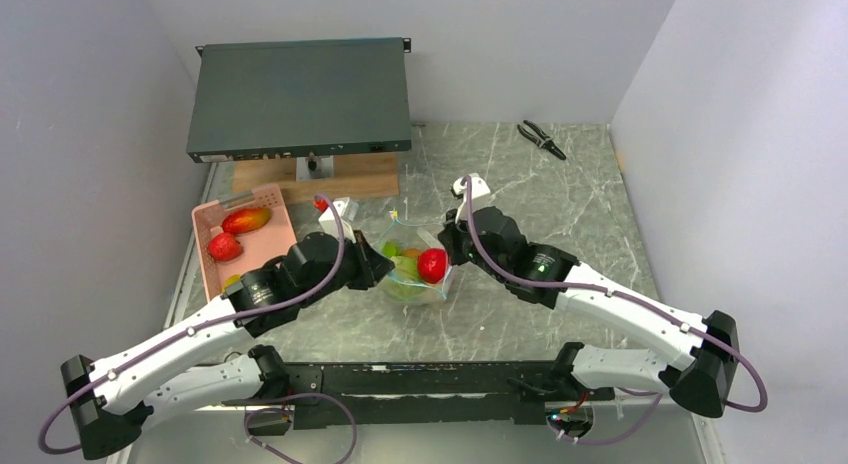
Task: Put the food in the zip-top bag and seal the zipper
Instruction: Adjust the zipper food storage bag at the center of the board.
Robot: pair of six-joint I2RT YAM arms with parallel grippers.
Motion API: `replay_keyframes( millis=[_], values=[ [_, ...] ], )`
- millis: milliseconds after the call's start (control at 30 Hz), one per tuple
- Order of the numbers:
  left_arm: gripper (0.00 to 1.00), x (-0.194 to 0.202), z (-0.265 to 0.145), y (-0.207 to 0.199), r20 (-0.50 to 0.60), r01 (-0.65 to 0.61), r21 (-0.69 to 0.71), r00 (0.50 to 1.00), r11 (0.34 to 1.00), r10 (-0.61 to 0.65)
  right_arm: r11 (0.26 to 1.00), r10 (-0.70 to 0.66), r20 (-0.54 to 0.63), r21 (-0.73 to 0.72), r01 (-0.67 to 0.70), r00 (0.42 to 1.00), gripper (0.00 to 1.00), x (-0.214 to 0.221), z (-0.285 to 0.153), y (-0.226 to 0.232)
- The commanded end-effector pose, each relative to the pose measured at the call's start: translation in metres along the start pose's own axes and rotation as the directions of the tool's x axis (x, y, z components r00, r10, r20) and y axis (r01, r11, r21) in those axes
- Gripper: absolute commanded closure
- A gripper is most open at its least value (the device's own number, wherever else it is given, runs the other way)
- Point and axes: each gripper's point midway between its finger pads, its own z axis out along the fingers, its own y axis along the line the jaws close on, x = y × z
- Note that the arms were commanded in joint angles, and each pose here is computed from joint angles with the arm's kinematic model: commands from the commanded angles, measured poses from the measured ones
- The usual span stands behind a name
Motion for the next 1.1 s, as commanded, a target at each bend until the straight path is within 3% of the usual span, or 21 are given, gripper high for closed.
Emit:
replay_keyframes(
  millis=[0, 233, 500, 733, 833, 900, 933, 1067],
  values=[
    [1.00, -0.043, -0.021, -0.023, 0.113, -0.031, 0.051, 0.993, 0.998, 0.025, 1.000, 0.011, 0.135, -0.018, -0.009, 0.991, 1.00, -0.052, -0.019, 0.007],
    [1.00, -0.046, -0.026, -0.031, 0.106, -0.038, 0.071, 0.994, 0.997, 0.031, 0.999, 0.026, 0.171, -0.031, -0.021, 0.985, 1.00, -0.059, -0.026, 0.007],
    [1.00, -0.010, -0.003, -0.006, 0.020, 0.031, 0.024, 0.999, 0.999, -0.031, 0.999, 0.004, 0.025, 0.041, -0.005, 1.000, 1.00, -0.002, 0.008, -0.005],
    [0.98, -0.015, -0.007, -0.007, 0.027, 0.024, 0.016, 0.999, 1.000, -0.025, 0.999, -0.020, 0.073, 0.027, 0.018, 0.997, 1.00, -0.025, 0.004, 0.000],
    [0.77, -0.028, -0.016, -0.008, 0.057, -0.011, 0.007, 0.998, 1.000, 0.010, 1.000, -0.019, 0.104, 0.013, 0.018, 0.994, 1.00, -0.039, -0.001, 0.004],
    [0.49, -0.034, -0.022, -0.008, 0.071, -0.041, -0.003, 0.997, 0.999, 0.041, 1.000, -0.013, 0.123, 0.007, 0.012, 0.992, 1.00, -0.046, -0.006, 0.004],
    [0.39, -0.037, -0.024, -0.006, 0.079, -0.053, -0.016, 0.995, 0.998, 0.054, 1.000, -0.008, 0.132, 0.005, 0.008, 0.991, 1.00, -0.048, -0.008, 0.004],
    [0.16, -0.044, -0.036, 0.008, 0.091, -0.103, -0.087, 0.990, 0.991, 0.111, 1.000, 0.006, 0.161, 0.014, -0.008, 0.987, 1.00, -0.051, -0.015, 0.000]
  ],
)
